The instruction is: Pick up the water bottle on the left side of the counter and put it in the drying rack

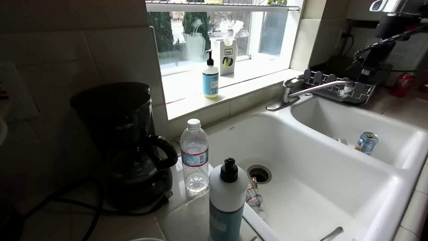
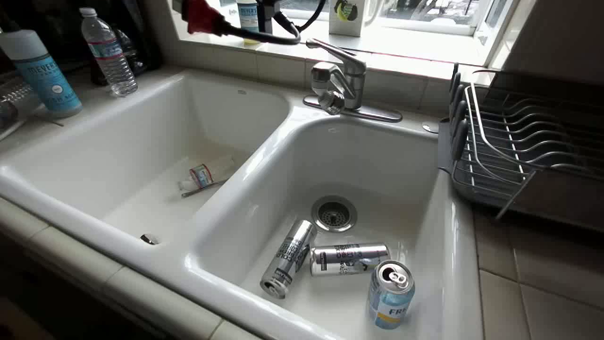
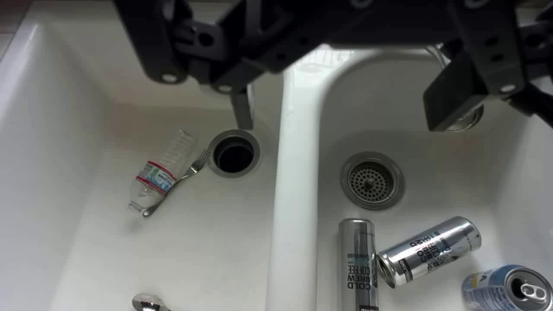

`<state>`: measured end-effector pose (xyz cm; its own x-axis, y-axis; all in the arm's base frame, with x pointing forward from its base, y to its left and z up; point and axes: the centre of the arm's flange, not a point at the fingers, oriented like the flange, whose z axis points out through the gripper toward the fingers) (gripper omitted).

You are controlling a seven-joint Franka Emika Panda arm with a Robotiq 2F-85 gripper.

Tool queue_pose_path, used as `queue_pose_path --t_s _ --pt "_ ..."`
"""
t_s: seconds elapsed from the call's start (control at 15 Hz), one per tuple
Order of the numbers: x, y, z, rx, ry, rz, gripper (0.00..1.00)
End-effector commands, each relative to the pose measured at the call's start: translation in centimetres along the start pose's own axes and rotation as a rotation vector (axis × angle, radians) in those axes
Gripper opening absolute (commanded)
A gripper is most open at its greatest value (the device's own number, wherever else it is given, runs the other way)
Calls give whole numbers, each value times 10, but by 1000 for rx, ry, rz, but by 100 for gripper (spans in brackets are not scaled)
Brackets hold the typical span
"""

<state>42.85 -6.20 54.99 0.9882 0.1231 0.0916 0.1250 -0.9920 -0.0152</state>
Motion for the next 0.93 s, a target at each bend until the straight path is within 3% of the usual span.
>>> queue_pose_path --t_s 0.0,0.2,0.4,0.87 --pt "0 0 0 0 0 0 100" --pt "0 0 0 0 0 0 100" --pt "10 -45 4 12 1 -101 100" --pt "18 -209 8 44 11 -494 100"
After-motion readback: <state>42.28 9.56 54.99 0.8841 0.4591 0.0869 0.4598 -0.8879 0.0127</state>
